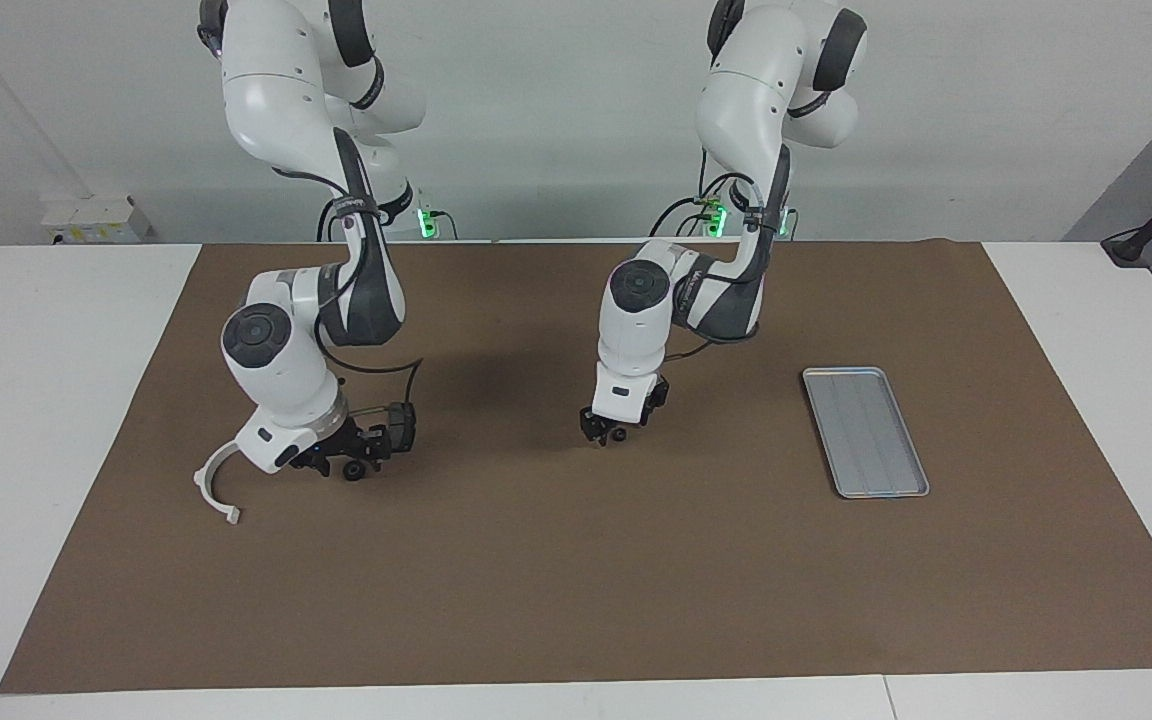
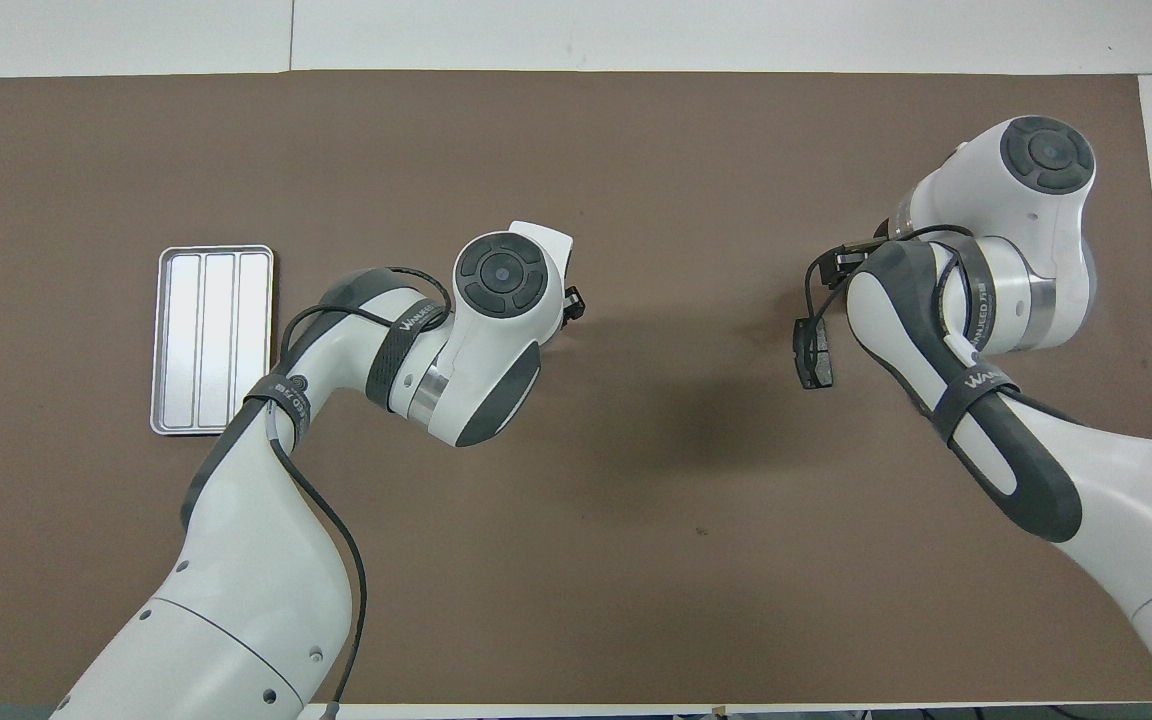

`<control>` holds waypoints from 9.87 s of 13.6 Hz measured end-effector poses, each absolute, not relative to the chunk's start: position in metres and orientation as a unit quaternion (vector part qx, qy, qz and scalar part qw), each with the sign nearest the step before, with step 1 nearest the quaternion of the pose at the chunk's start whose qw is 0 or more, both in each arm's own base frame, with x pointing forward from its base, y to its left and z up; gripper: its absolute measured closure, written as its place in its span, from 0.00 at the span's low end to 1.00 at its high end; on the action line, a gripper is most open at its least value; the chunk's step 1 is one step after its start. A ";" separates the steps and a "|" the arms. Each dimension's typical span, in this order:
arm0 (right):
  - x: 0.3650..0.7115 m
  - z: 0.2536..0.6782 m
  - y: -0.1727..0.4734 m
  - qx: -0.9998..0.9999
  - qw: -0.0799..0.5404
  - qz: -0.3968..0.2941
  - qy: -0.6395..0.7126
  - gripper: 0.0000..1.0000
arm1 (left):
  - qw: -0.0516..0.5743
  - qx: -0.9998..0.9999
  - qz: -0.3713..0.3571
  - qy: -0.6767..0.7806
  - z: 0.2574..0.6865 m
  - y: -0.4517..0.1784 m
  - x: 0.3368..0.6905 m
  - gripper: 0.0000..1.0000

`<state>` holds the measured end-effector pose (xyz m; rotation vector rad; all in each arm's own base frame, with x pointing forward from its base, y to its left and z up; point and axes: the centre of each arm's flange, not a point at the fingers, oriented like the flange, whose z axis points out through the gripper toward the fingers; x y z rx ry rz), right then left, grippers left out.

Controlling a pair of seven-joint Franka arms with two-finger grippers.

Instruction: Pick bearing gear from pile to tray

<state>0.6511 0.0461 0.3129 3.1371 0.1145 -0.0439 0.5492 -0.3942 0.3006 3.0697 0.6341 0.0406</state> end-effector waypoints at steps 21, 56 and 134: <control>0.638 0.288 0.041 0.999 0.002 -0.023 0.049 0.20 | -0.002 0.979 0.009 0.203 0.296 -0.393 0.549 0.76; 0.535 0.304 0.423 0.998 -0.034 0.015 0.050 0.65 | -0.017 0.998 -0.006 0.063 0.308 -0.023 0.552 0.76; 0.557 0.611 -0.014 1.000 -0.002 -0.009 -0.019 0.00 | -0.002 0.970 0.011 0.244 0.323 -0.362 0.548 0.58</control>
